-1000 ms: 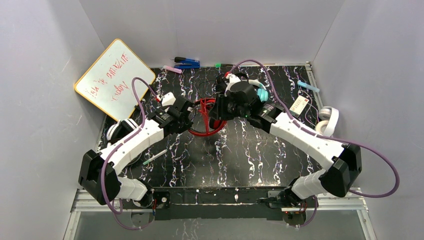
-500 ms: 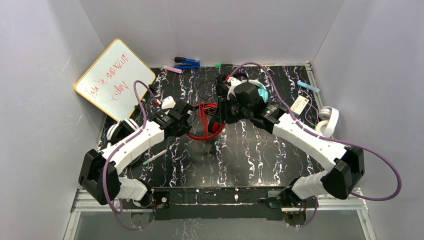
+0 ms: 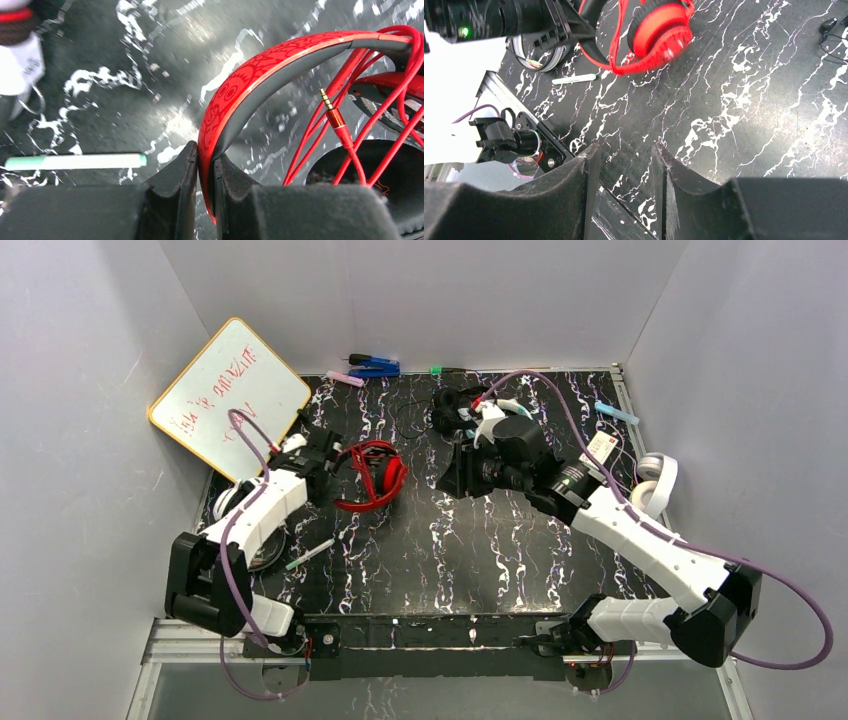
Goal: Wrap the headphones
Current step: Place the headphones at the center of the board.
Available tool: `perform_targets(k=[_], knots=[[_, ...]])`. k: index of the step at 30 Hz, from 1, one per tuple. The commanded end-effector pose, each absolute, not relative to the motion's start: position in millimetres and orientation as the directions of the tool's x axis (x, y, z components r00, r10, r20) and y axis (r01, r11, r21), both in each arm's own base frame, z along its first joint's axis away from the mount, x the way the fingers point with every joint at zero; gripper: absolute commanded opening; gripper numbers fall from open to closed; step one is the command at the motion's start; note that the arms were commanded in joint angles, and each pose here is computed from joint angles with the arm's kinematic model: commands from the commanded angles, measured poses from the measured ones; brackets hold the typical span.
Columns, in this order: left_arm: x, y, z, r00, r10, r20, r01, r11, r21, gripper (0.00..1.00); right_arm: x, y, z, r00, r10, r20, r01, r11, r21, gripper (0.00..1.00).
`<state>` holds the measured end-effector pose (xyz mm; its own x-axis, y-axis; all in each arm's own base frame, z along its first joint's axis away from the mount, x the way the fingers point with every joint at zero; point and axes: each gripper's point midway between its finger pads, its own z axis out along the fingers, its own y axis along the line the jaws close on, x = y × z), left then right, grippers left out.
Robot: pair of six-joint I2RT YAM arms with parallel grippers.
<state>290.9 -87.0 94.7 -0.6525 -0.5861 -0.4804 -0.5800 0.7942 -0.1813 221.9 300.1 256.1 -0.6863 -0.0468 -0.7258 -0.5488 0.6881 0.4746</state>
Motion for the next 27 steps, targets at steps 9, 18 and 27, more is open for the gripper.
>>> perform_targets(k=[9,18,27], knots=[[320,4,69,-0.464,-0.795,-0.39,-0.806,0.562,-0.185,0.0,214,275,275,-0.615,-0.003,-0.788,-0.569,0.694,0.441,0.51],[324,47,50,-0.385,-0.848,-0.365,-0.875,0.461,-0.149,0.03,222,251,252,-0.644,-0.036,-0.764,-0.474,0.803,0.362,0.51],[322,49,57,-0.416,-0.836,-0.359,-0.863,0.487,-0.134,0.33,222,254,243,-0.665,-0.037,-0.746,-0.469,0.798,0.378,0.52]])
